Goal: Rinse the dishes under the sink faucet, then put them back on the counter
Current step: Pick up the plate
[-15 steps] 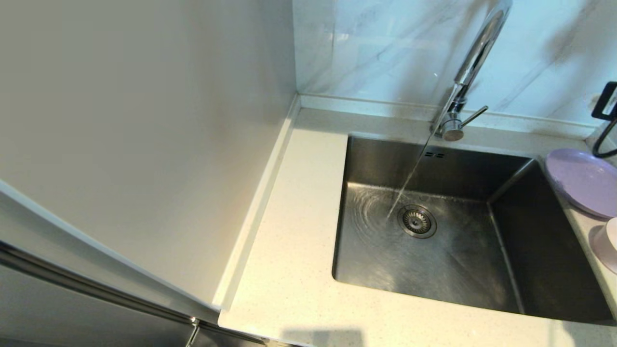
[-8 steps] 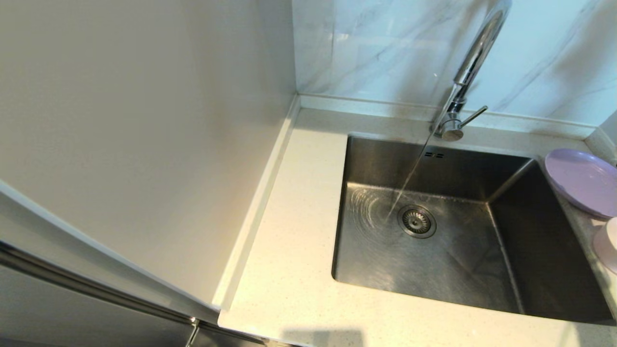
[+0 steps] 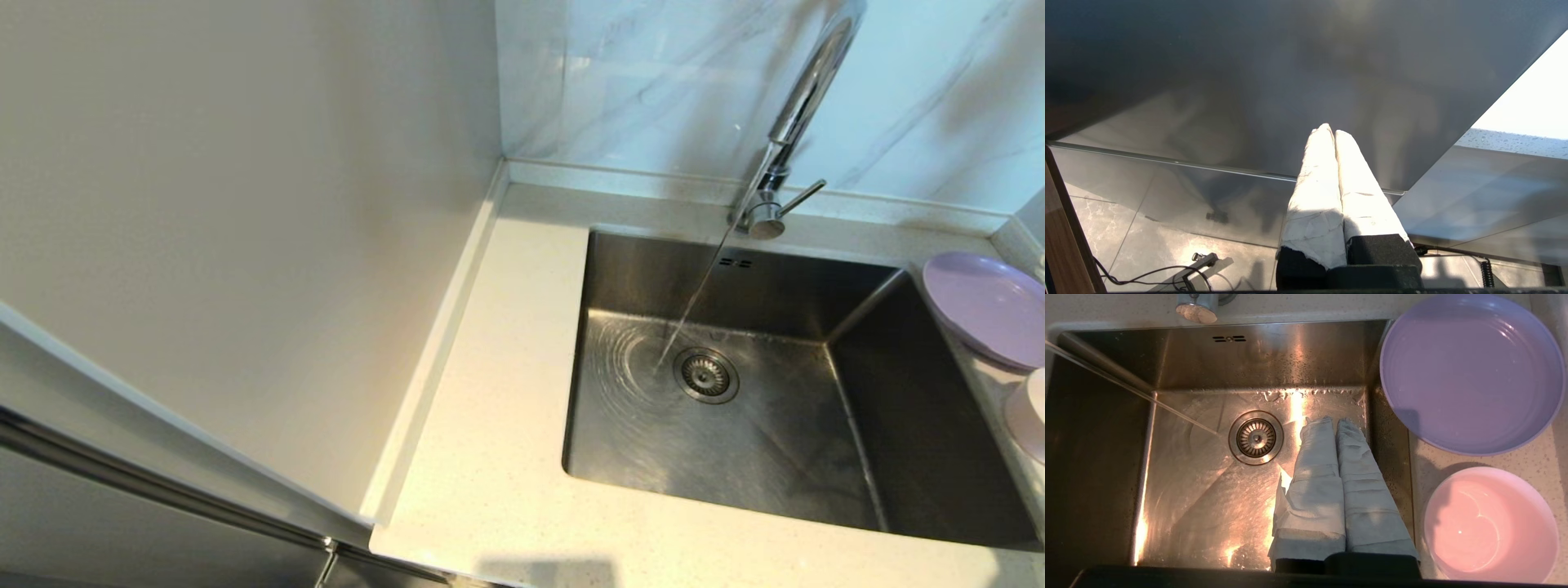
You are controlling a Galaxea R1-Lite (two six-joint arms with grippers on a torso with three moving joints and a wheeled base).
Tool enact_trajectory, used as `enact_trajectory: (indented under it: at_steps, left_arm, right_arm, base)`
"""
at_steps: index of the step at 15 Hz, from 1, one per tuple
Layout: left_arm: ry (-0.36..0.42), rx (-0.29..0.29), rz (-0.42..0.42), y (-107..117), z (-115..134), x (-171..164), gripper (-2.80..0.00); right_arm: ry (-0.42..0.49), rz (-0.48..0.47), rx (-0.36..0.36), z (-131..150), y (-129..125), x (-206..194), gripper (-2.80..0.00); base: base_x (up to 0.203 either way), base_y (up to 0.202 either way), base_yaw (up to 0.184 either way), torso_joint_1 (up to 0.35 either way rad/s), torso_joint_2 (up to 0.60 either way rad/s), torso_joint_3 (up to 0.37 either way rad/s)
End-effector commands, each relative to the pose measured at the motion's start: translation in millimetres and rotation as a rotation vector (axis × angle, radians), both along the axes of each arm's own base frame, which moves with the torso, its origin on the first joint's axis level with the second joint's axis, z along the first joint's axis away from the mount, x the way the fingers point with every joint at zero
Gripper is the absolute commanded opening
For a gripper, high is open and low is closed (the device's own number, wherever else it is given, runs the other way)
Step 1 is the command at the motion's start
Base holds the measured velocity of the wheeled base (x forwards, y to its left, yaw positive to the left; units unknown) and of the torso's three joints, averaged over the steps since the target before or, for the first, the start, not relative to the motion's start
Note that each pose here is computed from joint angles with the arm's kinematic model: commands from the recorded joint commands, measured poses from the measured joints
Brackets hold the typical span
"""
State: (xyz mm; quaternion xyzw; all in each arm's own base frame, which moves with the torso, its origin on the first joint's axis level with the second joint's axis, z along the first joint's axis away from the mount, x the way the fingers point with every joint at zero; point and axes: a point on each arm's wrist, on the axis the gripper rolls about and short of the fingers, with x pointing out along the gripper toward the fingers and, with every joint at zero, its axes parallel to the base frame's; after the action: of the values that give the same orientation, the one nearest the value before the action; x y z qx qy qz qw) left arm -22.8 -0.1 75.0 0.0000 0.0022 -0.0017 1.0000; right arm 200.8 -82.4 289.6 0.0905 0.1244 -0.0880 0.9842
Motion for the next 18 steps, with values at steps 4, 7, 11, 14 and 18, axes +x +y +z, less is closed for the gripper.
enact_trajectory:
  at_steps: [4,7,11,14,18]
  left_arm:
    - [0.0,0.0,0.0,0,0,0,-2.8]
    - [0.0,0.0,0.0,0,0,0,-2.8]
    - [0.0,0.0,0.0,0,0,0,-2.8]
    - [0.0,0.0,-0.001,0,0,0,-2.8]
    - [0.0,0.0,0.0,0,0,0,-2.8]
  right_arm:
    - [0.017,0.06,-0.165,9,-11,15,-2.8]
    - [0.072,0.084,-0.139,18,-17,26,-2.8]
    - [0.167,0.1,-0.121,27,-24,39,-2.8]
    - [0.22,0.128,-0.199,17,-30,46,-2.8]
    - [0.254,0.139,-0.217,8,-36,54,0.0]
  base:
    - [0.0,0.0,0.0,0.0,0.0,0.0]
    - [0.0,0.0,0.0,0.0,0.0,0.0]
    - [0.0,0.0,0.0,0.0,0.0,0.0]
    - [0.0,0.0,0.0,0.0,0.0,0.0]
    - [0.0,0.0,0.0,0.0,0.0,0.0]
